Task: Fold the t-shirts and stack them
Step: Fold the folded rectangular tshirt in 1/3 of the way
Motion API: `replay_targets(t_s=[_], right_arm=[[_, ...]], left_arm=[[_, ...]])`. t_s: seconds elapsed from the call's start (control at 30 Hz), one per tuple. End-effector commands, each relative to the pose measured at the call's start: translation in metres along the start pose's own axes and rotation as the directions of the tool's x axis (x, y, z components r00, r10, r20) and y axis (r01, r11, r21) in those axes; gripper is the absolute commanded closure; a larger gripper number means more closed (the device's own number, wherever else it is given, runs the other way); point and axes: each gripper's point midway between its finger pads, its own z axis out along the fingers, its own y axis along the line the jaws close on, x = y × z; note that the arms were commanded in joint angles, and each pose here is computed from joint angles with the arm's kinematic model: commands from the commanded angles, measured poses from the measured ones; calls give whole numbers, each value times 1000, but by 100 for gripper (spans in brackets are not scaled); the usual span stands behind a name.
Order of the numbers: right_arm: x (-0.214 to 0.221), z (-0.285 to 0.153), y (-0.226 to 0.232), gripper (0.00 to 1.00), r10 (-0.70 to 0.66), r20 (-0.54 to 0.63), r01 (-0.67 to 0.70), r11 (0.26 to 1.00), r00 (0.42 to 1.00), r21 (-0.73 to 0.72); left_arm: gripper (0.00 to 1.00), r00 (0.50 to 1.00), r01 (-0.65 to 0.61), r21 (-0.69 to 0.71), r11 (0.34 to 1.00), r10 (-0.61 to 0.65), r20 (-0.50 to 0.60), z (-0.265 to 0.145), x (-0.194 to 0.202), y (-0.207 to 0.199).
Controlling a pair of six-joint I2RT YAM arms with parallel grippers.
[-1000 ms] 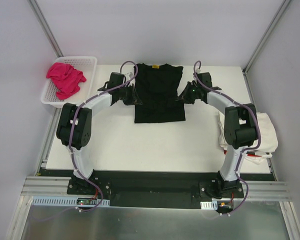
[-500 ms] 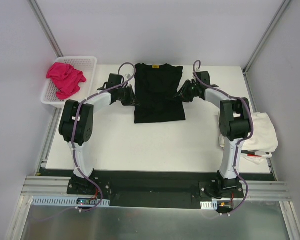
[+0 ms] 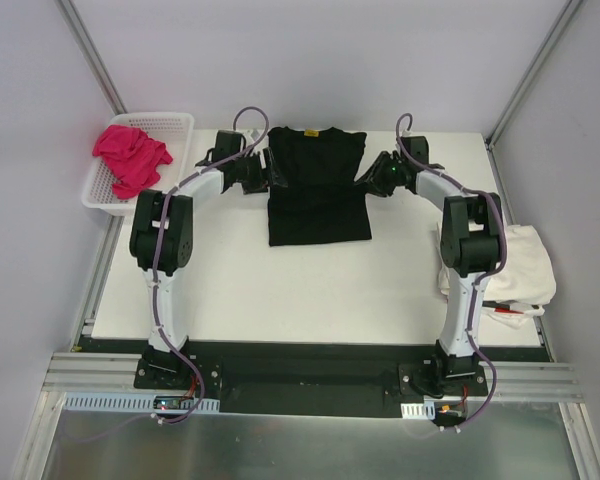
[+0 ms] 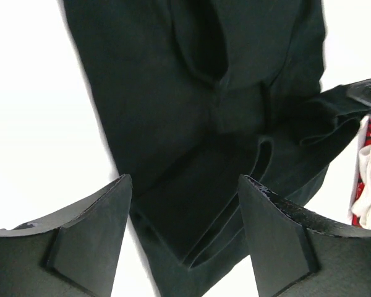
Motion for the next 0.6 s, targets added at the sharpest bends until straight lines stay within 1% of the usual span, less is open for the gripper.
replay_targets(t_s=[0.0,0.1,0.2,0.23,0.3,0.33,0.37,0.4,0.43,0.47,0.5,0.53,0.57], right_arm=[[-46,-2,-6,62,-42,108,40,999,993,22],[-66,-1,-13,61,-47,136,42,998,990,37],[-88,-7,-11,61,-46,169,40,999,985,35],[-94,-12,-12,61,-53,185,45,998,981,45],[-107,-27,-10,61,-51,216,43,998,975,39],[-112,-46,6,64,-66,241,65,998,968,13],[-98,-53,2,67,-60,212,59,998,975,10],[-93,-63,7,70,-68,222,69,998,973,3],[-89,-93,30,79,-85,264,97,995,961,-31],[-59,-90,17,83,-74,225,80,997,971,-20],[-50,-96,22,88,-85,241,98,994,967,-42],[-40,-105,26,95,-90,254,106,993,963,-50],[-29,-121,50,97,-111,288,142,986,951,-91]], left_arm=[[29,988,-108,67,992,99,118,-8,-56,-20],[22,978,-140,83,987,125,165,-16,-80,-25],[20,965,-183,106,977,158,211,-26,-106,-28],[20,964,-175,113,978,146,223,-32,-114,-24],[20,968,-154,169,974,115,221,-45,-119,-33],[20,971,-145,189,971,103,218,-54,-118,-38],[20,969,-157,197,968,112,220,-69,-110,-48],[20,969,-161,197,967,117,218,-78,-102,-53],[20,951,-221,213,952,162,265,-106,-100,-82],[19,955,-215,216,952,159,250,-105,-76,-77],[20,951,-228,224,947,168,259,-112,-64,-83],[20,936,-267,244,932,190,297,-135,-57,-103],[20,950,-247,252,936,184,251,-127,-26,-97]])
